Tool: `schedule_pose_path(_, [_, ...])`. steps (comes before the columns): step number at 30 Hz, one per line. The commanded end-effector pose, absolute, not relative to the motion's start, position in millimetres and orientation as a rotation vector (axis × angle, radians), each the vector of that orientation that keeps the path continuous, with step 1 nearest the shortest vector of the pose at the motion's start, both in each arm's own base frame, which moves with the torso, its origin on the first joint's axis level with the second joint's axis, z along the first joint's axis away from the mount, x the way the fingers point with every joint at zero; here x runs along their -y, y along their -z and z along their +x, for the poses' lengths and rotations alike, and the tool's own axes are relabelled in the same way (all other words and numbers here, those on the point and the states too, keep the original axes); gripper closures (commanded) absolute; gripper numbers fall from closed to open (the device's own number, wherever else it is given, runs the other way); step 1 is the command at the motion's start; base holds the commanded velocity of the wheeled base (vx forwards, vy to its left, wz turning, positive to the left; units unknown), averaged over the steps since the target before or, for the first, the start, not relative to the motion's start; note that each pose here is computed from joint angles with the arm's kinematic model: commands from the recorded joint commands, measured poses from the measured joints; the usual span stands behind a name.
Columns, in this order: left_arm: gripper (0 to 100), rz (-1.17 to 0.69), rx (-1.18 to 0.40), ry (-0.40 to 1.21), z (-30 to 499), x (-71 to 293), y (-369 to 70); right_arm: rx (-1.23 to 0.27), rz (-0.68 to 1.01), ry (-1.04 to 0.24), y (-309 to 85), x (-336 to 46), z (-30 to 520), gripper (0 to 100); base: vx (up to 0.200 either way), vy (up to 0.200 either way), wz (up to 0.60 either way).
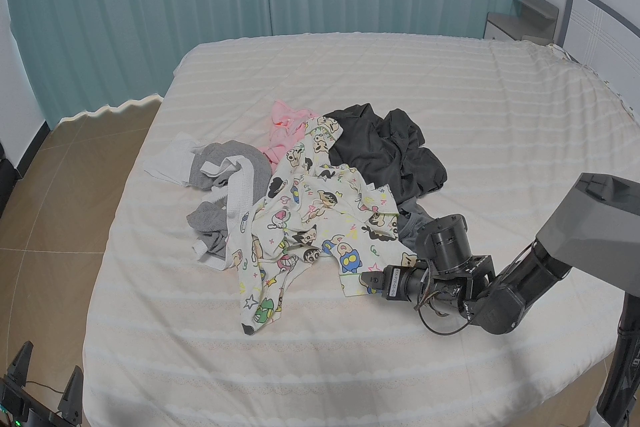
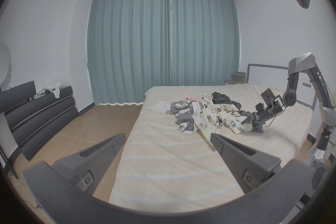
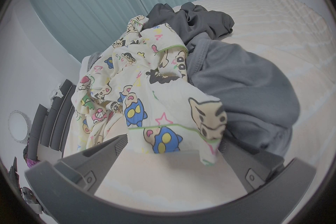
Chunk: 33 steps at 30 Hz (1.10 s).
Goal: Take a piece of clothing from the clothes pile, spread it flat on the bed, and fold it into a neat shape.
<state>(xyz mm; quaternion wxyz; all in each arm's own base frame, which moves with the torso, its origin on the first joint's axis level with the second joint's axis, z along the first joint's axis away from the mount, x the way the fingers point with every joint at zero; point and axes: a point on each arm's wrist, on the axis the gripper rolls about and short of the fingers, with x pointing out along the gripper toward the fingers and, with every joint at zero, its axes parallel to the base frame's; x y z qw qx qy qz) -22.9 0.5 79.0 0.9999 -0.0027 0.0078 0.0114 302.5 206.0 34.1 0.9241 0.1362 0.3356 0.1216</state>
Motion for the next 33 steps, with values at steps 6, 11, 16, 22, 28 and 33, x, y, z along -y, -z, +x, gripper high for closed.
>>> schedule_pose_path(6, [0, -0.006, -0.009, -0.023, -23, -1, -76, -0.674, 0.247, -0.176, -3, -227, 337, 0, 0.0, 0.0, 0.0])
schedule_pose_path(11, [0, -0.006, -0.009, -0.023, -23, -1, -76, -0.661, 0.248, -0.178, -1, -237, 348, 0, 0.0, 0.0, 0.0])
schedule_pose_path(16, [0, -0.008, -0.009, -0.023, -23, -1, -76, -0.683, 0.234, -0.19, 0, -246, 347, 100, 0.0, 0.0, 0.0])
schedule_pose_path(22, [0, -0.008, -0.009, -0.023, -23, -1, -76, -0.699, 0.238, -0.21, -12, -242, 330, 100, 0.0, 0.0, 0.0])
schedule_pose_path(28, [0, -0.008, -0.009, -0.023, -23, -1, -76, -0.722, 0.294, -0.283, -40, -230, 306, 100, 0.0, 0.0, 0.0])
schedule_pose_path(33, [0, -0.006, -0.009, -0.023, -23, -1, -76, -0.716, 0.355, -0.329, -69, -218, 281, 100, 0.0, 0.0, 0.0])
